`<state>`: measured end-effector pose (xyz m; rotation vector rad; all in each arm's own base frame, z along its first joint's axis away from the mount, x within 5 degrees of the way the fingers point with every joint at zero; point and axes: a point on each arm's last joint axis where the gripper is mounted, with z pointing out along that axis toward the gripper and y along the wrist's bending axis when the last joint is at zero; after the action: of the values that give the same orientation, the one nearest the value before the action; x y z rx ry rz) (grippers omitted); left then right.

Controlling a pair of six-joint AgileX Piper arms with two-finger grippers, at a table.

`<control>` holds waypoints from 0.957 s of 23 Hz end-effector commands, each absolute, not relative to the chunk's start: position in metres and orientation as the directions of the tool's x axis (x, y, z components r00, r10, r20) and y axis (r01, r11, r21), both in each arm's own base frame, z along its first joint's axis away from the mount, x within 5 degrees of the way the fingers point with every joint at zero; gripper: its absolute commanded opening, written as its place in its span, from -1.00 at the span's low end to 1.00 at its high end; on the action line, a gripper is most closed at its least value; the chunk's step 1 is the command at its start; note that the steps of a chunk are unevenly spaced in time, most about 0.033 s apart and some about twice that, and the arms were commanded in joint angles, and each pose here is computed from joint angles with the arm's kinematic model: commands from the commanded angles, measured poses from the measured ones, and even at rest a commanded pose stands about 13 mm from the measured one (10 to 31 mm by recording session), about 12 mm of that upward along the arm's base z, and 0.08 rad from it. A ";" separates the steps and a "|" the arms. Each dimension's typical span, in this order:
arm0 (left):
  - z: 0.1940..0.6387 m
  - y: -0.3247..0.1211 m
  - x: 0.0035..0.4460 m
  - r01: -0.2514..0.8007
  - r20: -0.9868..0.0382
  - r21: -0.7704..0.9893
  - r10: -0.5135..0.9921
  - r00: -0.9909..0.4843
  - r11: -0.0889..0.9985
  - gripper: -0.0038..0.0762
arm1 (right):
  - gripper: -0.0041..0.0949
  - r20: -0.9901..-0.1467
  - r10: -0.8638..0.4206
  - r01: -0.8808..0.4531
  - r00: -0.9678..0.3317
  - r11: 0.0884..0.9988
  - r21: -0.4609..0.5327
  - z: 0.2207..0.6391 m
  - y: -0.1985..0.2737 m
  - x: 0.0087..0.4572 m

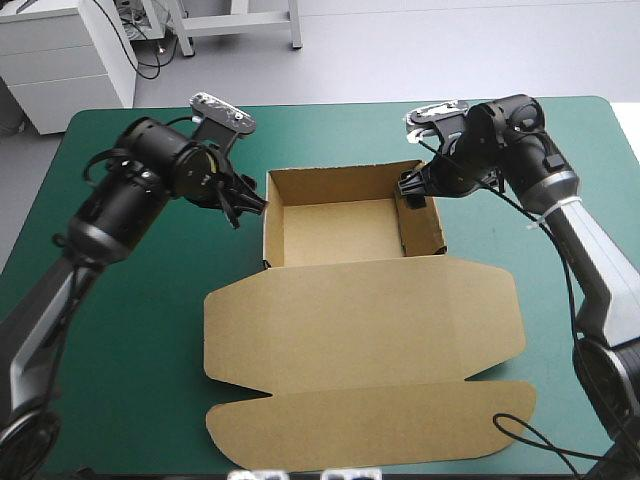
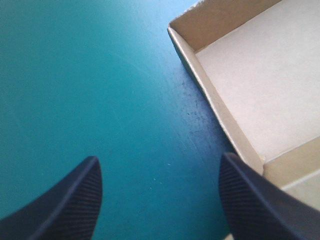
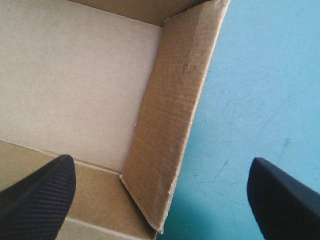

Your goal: Fold the box

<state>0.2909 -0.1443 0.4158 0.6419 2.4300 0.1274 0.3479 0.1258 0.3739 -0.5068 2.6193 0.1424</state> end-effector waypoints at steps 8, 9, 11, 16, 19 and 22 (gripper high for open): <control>0.490 -0.059 0.117 0.541 -0.767 0.228 0.492 -0.413 0.810 -0.92 | 0.69 -0.566 -0.317 -0.387 -0.761 0.922 0.004 0.410 0.120 0.331; 0.483 -0.055 0.110 0.538 -0.763 0.224 0.490 -0.422 0.813 -0.92 | 0.68 -0.568 -0.316 -0.387 -0.760 0.922 0.006 0.410 0.120 0.331; 0.460 -0.047 0.100 0.525 -0.737 0.213 0.489 -0.467 0.824 -0.92 | 0.66 -0.567 -0.316 -0.388 -0.761 0.922 0.007 0.410 0.120 0.331; 0.416 -0.043 0.092 0.516 -0.670 0.168 0.481 -0.565 0.840 -0.92 | 0.65 -0.566 -0.316 -0.388 -0.762 0.922 0.009 0.410 0.120 0.331; 0.391 -0.042 0.091 0.521 -0.615 0.163 0.500 -0.610 0.838 -0.92 | 0.66 -0.566 -0.313 -0.390 -0.763 0.921 0.015 0.410 0.121 0.331; 0.365 -0.043 0.093 0.532 -0.549 0.162 0.524 -0.651 0.831 -0.92 | 0.65 -0.563 -0.316 -0.391 -0.764 0.920 0.014 0.409 0.121 0.332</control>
<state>0.0949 -0.0446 0.3792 0.7655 2.3429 -0.0397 0.3419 0.1247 0.3824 -0.5102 2.6019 0.1570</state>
